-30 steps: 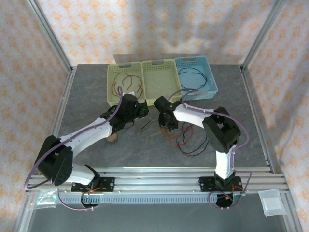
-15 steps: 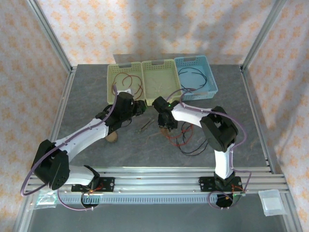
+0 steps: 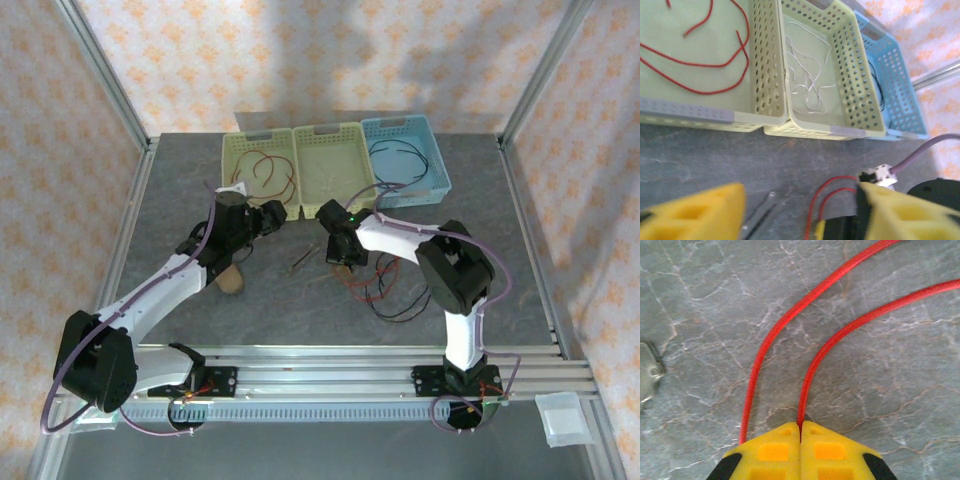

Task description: Untangle the cables

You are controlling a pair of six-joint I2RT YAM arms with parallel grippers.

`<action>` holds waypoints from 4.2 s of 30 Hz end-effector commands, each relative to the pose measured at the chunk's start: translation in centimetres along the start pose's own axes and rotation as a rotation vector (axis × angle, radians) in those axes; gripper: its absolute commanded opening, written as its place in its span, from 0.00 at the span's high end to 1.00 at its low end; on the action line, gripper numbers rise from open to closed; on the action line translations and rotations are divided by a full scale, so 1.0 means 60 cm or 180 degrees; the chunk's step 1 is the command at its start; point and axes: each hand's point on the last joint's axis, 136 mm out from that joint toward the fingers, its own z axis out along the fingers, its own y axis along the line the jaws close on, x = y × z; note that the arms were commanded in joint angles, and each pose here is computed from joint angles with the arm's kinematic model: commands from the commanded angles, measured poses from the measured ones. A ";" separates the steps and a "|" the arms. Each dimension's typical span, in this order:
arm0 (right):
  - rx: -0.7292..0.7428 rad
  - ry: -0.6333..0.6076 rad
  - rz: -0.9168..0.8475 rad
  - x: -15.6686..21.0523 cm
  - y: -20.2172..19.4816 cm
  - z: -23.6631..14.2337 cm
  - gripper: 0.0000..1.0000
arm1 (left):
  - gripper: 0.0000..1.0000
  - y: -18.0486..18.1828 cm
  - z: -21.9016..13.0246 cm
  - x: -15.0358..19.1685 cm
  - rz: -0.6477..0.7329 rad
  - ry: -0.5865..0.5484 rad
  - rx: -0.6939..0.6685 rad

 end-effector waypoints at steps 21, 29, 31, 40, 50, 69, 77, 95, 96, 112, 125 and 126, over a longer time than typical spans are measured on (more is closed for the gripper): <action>-0.0942 -0.2150 0.0424 -0.132 -0.025 -0.392 1.00 | 0.01 -0.035 0.015 -0.061 0.0276 -0.0189 -0.0053; -0.1284 -0.2434 0.0129 -0.157 -0.014 -0.508 1.00 | 0.01 -0.118 0.068 0.016 0.0655 0.0208 0.0366; -0.1462 -0.2402 -0.0092 -0.156 0.003 -0.531 1.00 | 0.01 -0.147 0.081 0.035 0.0762 0.0307 0.0497; -0.1671 -0.2137 -0.1001 -0.155 0.055 -0.570 1.00 | 0.01 -0.197 0.070 0.027 0.0931 0.0187 0.0830; -0.2068 -0.2147 -0.1824 -0.131 0.100 -0.628 1.00 | 0.01 -0.277 -0.010 0.006 0.1712 -0.0161 0.1611; -0.2460 -0.2143 -0.2358 -0.166 0.185 -0.607 1.00 | 0.01 -0.161 -0.098 -0.147 0.1604 -0.0994 0.1224; -0.2461 -0.2038 -0.2259 -0.239 0.255 -0.543 1.00 | 0.01 -0.073 -0.110 -0.168 0.1201 -0.1110 0.0662; -0.2285 -0.1887 -0.1471 -0.365 0.394 -0.225 1.00 | 0.01 -0.036 -0.105 -0.141 0.0896 -0.0996 0.0620; -0.2246 -0.1874 -0.1415 -0.369 0.395 -0.208 1.00 | 0.01 -0.035 -0.104 -0.140 0.0895 -0.0983 0.0613; -0.2223 -0.2066 -0.1251 -0.400 0.391 -0.239 0.44 | 0.01 -0.005 -0.120 -0.144 0.0733 -0.1040 0.0255; -0.1406 -0.2179 -0.0946 -0.364 0.229 -0.332 0.48 | 0.03 -0.014 -0.110 -0.086 0.0769 -0.0851 0.0016; -0.1345 -0.2210 -0.0874 -0.356 0.208 -0.338 0.50 | 0.03 -0.015 -0.104 -0.075 0.0769 -0.0796 0.0023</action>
